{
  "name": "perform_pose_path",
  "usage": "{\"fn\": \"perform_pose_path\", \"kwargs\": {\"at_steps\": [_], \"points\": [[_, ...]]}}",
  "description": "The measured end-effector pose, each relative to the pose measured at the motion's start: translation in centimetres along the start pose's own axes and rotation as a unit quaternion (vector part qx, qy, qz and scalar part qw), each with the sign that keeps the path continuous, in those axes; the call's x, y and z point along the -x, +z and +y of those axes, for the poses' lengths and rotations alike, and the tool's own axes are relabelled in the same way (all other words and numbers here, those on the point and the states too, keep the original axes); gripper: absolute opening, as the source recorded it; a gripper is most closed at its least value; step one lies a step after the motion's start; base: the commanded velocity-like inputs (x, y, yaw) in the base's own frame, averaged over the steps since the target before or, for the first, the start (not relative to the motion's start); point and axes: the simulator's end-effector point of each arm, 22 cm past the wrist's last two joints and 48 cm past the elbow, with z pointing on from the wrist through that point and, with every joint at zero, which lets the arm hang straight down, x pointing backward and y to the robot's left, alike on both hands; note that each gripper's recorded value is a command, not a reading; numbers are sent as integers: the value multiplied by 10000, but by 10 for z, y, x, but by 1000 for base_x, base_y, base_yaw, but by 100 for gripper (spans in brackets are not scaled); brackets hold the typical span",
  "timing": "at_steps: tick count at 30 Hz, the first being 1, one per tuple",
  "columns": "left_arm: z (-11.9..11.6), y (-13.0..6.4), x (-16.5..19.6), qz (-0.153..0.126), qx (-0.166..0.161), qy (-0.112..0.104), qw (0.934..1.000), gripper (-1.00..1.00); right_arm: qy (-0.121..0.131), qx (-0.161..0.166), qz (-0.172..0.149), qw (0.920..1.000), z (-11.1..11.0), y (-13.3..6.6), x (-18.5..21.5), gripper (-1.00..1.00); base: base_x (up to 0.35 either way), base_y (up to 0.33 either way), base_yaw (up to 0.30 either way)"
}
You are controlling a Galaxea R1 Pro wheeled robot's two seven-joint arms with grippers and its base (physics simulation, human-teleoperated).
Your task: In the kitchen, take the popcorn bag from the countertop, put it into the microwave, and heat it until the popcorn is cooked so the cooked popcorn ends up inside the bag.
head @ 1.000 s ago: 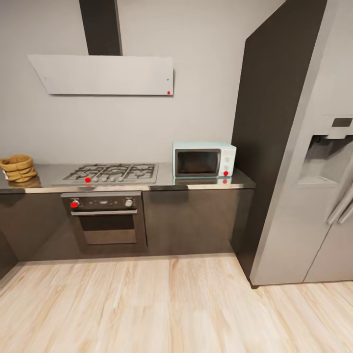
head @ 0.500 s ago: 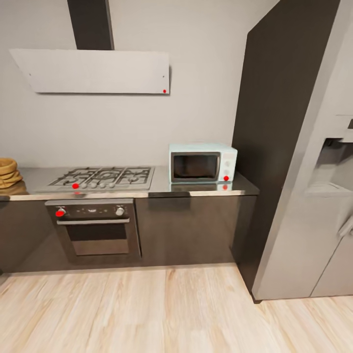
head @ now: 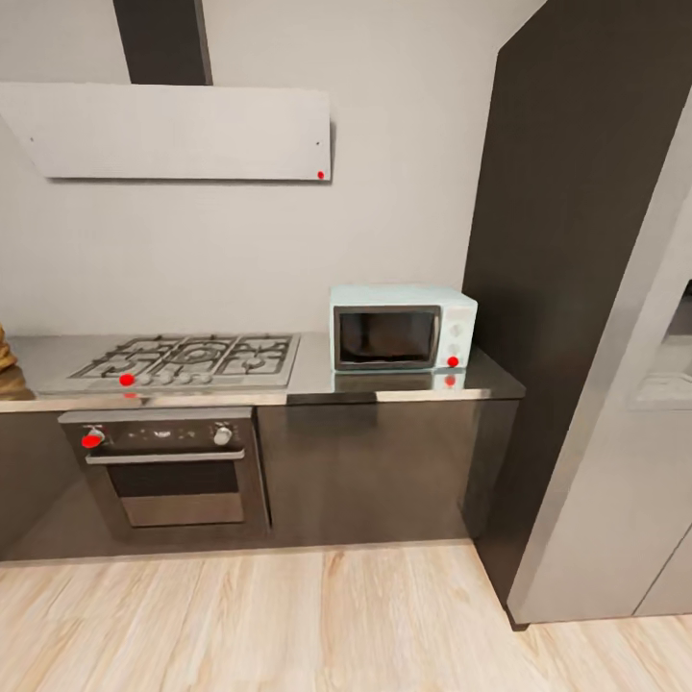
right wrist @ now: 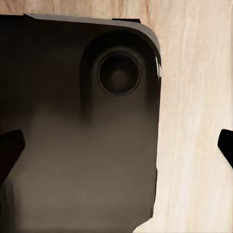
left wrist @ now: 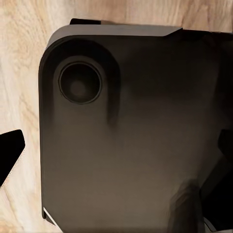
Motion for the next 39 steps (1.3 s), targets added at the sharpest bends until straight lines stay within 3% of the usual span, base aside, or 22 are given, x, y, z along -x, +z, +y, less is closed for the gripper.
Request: {"fn": "perform_pose_path", "kwargs": {"at_steps": [15, 31, 39], "points": [[0, 0, 0, 0, 3, -1, 10000, 100, 50, 38, 11, 10000, 2, 0, 0, 100, 281, -154, 22], [0, 0, 0, 2, 2, 4, 10000, 100, 47, 34, 7, 10000, 1, 0, 0, 100, 10, -8, 265], [-1, 0, 4, -49, -14, -1, 10000, 100, 21, 79, 54, 10000, 5, -1, -7, 100, 0, 0, 53]]}}
